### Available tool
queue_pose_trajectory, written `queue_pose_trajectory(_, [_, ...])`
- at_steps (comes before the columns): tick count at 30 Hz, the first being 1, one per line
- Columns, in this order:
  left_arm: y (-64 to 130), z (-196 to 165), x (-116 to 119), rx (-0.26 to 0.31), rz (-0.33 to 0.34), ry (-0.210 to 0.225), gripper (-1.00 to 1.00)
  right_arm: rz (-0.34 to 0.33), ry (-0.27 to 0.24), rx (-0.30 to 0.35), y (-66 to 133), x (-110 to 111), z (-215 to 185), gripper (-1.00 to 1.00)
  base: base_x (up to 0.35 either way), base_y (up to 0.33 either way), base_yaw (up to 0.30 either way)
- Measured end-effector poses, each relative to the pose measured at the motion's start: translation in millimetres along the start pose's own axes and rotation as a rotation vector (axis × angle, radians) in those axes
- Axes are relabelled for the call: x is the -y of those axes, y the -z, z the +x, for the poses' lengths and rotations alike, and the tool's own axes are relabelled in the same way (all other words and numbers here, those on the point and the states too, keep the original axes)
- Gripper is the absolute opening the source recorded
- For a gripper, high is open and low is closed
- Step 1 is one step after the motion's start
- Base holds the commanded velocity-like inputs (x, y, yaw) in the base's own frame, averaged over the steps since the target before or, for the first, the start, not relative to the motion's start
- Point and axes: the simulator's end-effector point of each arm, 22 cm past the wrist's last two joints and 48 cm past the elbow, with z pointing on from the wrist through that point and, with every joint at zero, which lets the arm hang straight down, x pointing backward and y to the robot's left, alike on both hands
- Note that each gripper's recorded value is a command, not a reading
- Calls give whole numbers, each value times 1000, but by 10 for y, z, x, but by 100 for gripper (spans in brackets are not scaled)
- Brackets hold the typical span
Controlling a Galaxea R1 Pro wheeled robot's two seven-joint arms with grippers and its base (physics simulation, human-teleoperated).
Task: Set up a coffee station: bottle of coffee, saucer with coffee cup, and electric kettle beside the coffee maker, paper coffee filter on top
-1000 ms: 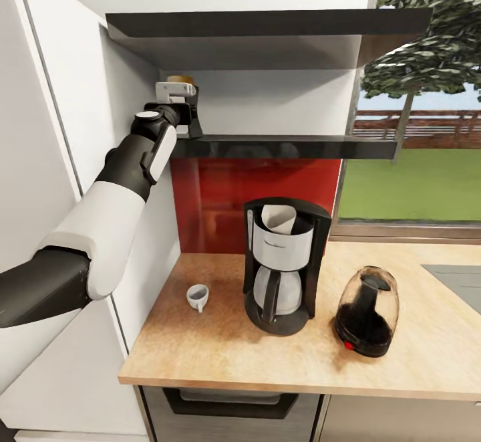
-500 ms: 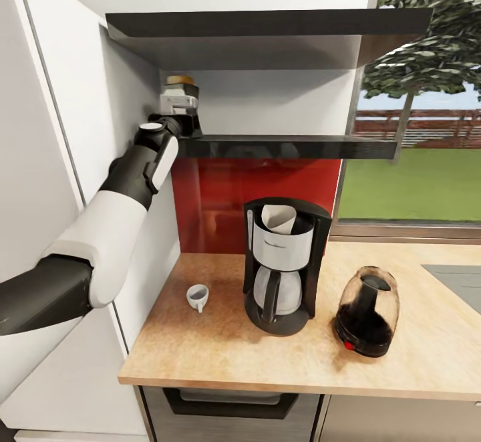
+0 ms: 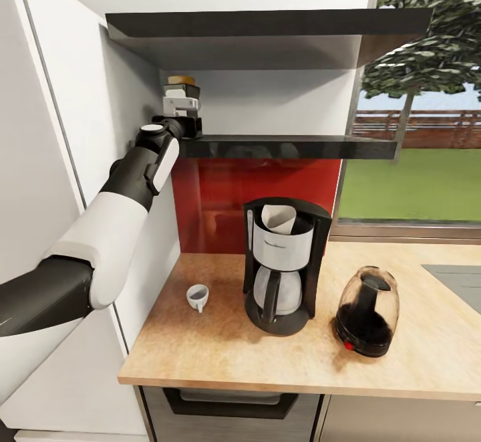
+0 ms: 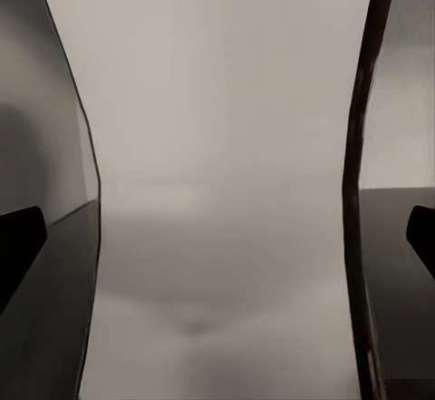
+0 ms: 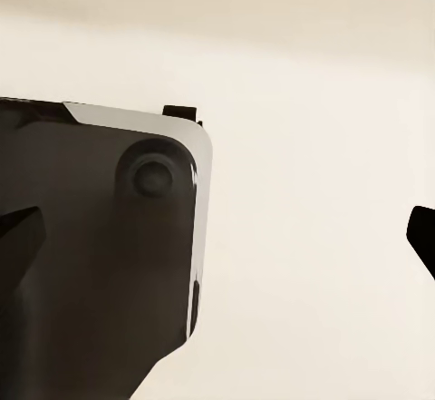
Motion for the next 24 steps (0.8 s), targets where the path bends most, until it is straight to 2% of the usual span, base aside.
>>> queue_pose_trajectory(6, [0, -12, -5, 1, -1, 2, 100, 0, 0, 0, 0, 0, 0, 100, 0, 0, 0])
queue_pose_trajectory(7, [0, -13, -5, 1, -1, 2, -100, 0, 0, 0, 0, 0, 0, 100, 0, 0, 0])
queue_pose_trajectory(24, [2, -66, -5, 9, -1, 7, -100, 0, 0, 0, 0, 0, 0, 100, 0, 0, 0])
